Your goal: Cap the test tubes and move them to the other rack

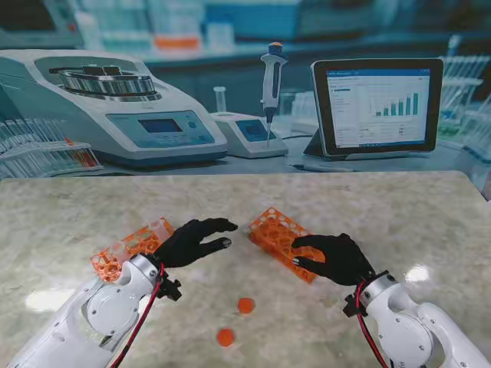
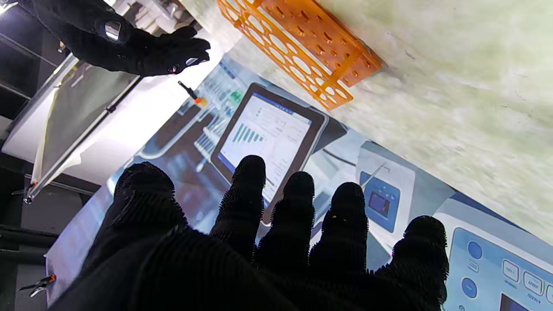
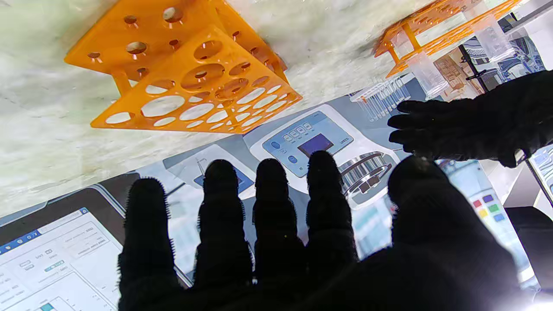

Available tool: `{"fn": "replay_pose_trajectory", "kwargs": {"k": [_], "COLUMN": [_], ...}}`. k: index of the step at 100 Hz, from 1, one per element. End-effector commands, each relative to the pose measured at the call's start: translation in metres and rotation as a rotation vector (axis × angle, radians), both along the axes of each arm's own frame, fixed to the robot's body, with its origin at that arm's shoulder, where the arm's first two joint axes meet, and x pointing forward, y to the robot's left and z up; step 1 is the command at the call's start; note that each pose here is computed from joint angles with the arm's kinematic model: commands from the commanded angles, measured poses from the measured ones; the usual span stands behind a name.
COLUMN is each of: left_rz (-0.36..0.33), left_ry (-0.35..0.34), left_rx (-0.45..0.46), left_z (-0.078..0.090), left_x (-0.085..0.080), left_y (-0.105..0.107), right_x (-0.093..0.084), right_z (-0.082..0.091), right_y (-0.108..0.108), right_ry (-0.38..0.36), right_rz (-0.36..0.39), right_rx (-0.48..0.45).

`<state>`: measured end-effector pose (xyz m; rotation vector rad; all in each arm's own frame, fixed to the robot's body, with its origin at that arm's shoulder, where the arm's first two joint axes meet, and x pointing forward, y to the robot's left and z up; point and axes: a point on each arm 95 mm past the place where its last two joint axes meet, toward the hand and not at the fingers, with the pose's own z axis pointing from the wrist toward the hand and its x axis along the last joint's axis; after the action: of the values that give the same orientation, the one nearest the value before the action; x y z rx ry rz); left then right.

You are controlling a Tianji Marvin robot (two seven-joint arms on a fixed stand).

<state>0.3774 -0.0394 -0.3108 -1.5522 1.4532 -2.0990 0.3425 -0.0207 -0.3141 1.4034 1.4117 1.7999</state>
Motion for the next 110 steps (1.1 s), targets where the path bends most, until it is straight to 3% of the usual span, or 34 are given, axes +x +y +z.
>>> {"fn": "replay_pose_trajectory", "kwargs": {"k": [1,55,85,110], "left_rz": [-0.002,0.014,0.044,0.097], "left_ry": [0.010,-0.045,-0.113,-0.175], "left_rx": [0.003,0.036,0.112,0.196], "left_z": [-0.001,0.005,0.026,0.048], "left_x": [-0.001,-0.007,-0.009,-0.016], "left_y": [0.000,0.009,0.036,0.074], "right_x": [-0.002,-0.001,-0.001,-0.003], "right_z": [-0.001,-0.001,-0.002,-0.001], "right_y": [0.002,0.004,0.001,0.003], "right_ry": [0.009,0.019,0.023,0.018], "right_rz": [0.000,0.011,0.005,0.008], "right_rx": [0.003,0.005,0.006,0.000]}}
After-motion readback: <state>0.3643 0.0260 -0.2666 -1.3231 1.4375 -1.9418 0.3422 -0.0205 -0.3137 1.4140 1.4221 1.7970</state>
